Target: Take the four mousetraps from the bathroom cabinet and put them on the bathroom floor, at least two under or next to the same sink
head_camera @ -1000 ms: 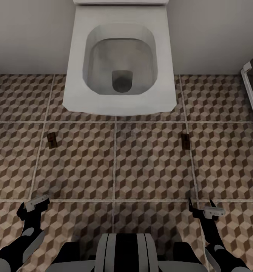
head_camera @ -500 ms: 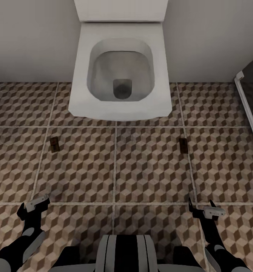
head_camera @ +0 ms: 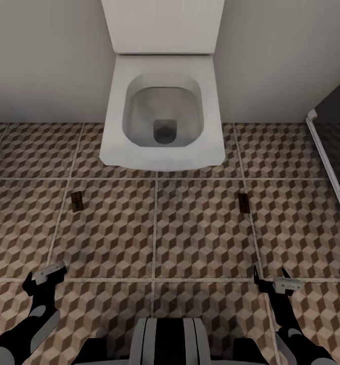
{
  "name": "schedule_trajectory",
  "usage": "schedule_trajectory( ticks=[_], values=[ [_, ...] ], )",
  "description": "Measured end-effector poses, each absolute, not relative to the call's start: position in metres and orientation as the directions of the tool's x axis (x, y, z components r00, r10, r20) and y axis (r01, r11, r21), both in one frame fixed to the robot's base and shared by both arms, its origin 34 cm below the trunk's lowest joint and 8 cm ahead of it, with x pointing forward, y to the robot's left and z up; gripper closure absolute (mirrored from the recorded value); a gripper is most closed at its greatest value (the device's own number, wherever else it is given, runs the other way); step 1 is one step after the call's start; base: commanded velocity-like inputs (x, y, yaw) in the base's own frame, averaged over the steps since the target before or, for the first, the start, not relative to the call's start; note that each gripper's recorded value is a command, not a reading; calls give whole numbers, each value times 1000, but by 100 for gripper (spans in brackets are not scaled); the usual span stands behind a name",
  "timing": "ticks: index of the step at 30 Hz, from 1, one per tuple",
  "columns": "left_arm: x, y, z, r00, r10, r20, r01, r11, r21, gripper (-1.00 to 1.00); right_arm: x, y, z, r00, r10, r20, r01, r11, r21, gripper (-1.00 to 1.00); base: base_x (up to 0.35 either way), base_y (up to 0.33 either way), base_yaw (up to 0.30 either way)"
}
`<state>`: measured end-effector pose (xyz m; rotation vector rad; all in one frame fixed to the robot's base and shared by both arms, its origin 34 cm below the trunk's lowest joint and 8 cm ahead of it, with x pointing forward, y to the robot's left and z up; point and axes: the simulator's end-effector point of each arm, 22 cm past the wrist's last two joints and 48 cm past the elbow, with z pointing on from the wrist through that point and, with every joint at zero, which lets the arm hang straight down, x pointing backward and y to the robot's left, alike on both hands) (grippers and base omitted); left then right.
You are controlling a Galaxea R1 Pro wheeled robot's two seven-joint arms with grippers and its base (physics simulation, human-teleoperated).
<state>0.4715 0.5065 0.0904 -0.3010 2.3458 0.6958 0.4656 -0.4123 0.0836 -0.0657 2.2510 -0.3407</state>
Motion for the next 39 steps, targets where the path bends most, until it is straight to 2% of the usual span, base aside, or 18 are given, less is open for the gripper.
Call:
schedule_trajectory(
  ticks=[39],
  values=[
    [530, 505, 160, -640, -30, -767, -439, 834, 334, -100, 525, -412, 153, -523, -161, -837, 107, 962, -252, -100, 0, 0, 0]
  ],
)
